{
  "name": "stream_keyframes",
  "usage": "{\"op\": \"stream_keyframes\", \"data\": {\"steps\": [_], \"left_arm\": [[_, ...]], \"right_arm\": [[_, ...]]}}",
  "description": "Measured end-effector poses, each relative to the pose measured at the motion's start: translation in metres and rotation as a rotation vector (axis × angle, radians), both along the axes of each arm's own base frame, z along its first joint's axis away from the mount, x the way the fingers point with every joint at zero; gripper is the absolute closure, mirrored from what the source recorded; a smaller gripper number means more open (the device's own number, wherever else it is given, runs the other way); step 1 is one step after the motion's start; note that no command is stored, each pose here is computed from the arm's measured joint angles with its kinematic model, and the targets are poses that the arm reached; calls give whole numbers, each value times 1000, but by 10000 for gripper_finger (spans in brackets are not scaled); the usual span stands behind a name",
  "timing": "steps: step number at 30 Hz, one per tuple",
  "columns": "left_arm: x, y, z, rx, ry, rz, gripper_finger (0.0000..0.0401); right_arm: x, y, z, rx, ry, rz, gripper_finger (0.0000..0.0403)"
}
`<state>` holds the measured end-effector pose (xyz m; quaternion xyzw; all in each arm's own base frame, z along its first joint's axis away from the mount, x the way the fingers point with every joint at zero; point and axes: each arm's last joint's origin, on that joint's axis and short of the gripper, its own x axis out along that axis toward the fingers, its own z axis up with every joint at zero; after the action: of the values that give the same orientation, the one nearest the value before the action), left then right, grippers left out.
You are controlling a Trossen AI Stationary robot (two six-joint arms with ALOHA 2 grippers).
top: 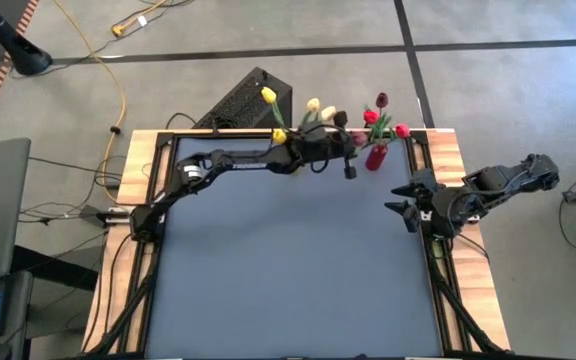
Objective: Sort flowers into vase by color
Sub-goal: Put the dark red flower into the red vase
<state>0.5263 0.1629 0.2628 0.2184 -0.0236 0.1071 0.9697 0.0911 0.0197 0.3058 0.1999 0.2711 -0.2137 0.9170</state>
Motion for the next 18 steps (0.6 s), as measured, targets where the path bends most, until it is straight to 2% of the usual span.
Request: {"op": "stream_keyframes", "data": {"steps": [18], "left_arm": [[4,0,-4,-59,87,12,401]], "right_arm": [[0,0,0,-20,-1,7,133]]}}
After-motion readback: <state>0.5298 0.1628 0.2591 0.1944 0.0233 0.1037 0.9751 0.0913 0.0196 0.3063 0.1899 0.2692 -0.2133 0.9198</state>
